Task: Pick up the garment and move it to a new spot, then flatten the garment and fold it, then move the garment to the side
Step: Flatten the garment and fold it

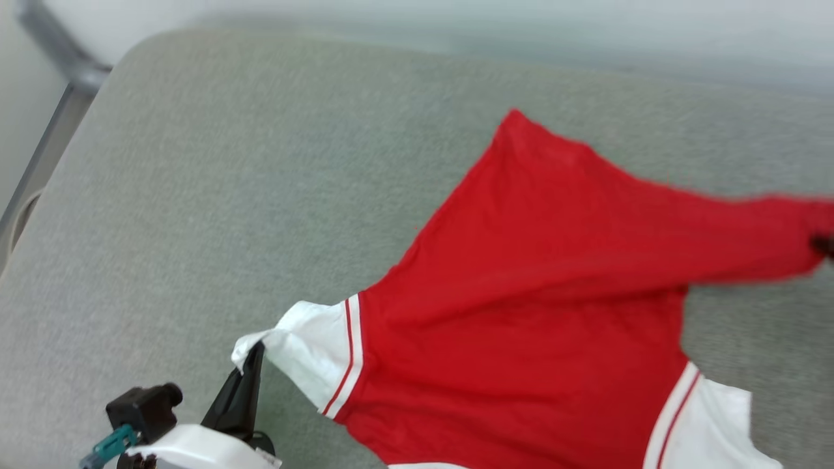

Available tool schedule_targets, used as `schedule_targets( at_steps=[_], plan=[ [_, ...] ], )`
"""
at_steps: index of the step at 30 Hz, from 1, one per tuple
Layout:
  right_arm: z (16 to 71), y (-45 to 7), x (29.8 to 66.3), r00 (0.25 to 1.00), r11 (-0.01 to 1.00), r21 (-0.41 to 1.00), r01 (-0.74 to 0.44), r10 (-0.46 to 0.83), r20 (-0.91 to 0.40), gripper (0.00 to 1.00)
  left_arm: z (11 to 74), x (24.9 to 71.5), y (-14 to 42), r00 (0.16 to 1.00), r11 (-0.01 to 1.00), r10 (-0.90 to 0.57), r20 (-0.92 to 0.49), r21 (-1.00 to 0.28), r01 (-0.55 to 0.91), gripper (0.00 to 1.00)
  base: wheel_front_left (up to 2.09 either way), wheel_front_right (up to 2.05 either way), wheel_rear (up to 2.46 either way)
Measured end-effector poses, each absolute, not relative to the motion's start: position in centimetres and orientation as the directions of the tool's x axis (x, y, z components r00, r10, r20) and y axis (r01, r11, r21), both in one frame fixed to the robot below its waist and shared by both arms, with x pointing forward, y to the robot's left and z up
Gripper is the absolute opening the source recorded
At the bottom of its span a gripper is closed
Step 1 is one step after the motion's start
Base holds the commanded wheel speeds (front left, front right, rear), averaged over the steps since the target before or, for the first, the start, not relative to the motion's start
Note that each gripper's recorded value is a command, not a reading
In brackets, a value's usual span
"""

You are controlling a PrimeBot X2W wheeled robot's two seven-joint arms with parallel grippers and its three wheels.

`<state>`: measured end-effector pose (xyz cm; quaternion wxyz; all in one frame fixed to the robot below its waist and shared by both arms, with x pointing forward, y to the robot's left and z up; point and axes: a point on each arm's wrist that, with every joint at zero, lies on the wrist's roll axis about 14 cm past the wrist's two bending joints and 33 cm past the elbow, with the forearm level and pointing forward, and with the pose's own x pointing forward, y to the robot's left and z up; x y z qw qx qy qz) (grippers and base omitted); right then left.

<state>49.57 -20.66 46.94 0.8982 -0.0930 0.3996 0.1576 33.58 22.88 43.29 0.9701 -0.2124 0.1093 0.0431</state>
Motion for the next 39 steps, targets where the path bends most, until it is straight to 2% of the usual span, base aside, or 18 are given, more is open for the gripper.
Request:
schedule_targets(
  at_steps=[6,13,16,19,22,23,24,25,29,35,39],
  plan=[
    [44.9,-24.8,41.3,0.577,0.958,-0.015,-0.285,0.159,-0.801,0.00,44.3,33.4,21.8,0.979,0.908,-0.002,-0.204,-0.411,-0.084,0.00,0.00,0.00,0.00],
    [40.4,-26.9,31.3,0.418,0.982,0.055,-0.182,0.128,-0.899,0.00,44.9,33.9,20.6,0.982,0.909,-0.040,-0.185,-0.414,-0.041,0.00,0.00,0.00,0.00],
    [37.9,-26.5,27.7,0.327,0.984,0.090,-0.153,0.136,-0.935,0.00,44.9,33.9,20.4,0.981,0.909,-0.048,-0.188,-0.415,-0.035,0.00,0.00,0.00,0.00],
    [36.0,-25.7,24.8,0.246,0.983,0.127,-0.132,0.156,-0.957,0.00,44.8,33.9,20.4,0.980,0.909,-0.050,-0.190,-0.415,-0.034,0.00,0.00,0.00,0.00],
    [35.3,-25.4,24.2,0.238,0.983,0.139,-0.119,0.164,-0.957,0.00,44.8,33.9,20.4,0.980,0.910,-0.050,-0.191,-0.414,-0.034,0.00,0.00,0.00,0.00],
    [35.3,-25.3,24.3,0.248,0.983,0.144,-0.113,0.169,-0.954,0.11,44.8,33.8,20.4,0.980,0.910,-0.049,-0.191,-0.413,-0.035,0.00,0.00,0.00,0.00],
    [35.4,-25.2,24.5,0.264,0.983,0.147,-0.109,0.171,-0.949,0.40,44.8,33.8,20.4,0.981,0.910,-0.049,-0.190,-0.413,-0.034,0.00,0.00,0.00,0.00],
    [35.5,-25.2,24.7,0.281,0.983,0.148,-0.105,0.172,-0.944,1.00,44.9,33.8,20.4,0.981,0.910,-0.049,-0.188,-0.413,-0.034,0.00,0.00,0.00,0.00],
    [38.4,-25.0,28.9,0.446,0.980,0.166,-0.109,0.197,-0.873,1.00,45.2,33.7,20.5,0.983,0.911,-0.048,-0.179,-0.411,-0.030,0.00,0.00,0.00,0.00],
    [46.0,-24.4,36.2,0.690,0.974,0.142,-0.178,0.226,-0.688,1.00,45.5,33.4,20.6,0.985,0.912,-0.043,-0.169,-0.410,-0.031,0.00,0.00,0.00,0.00],
    [50.4,-22.5,40.5,0.778,0.962,0.101,-0.255,0.266,-0.570,1.00,45.5,33.6,20.7,0.985,0.912,-0.038,-0.171,-0.408,-0.035,0.00,0.00,0.00,0.00]
  ],
)
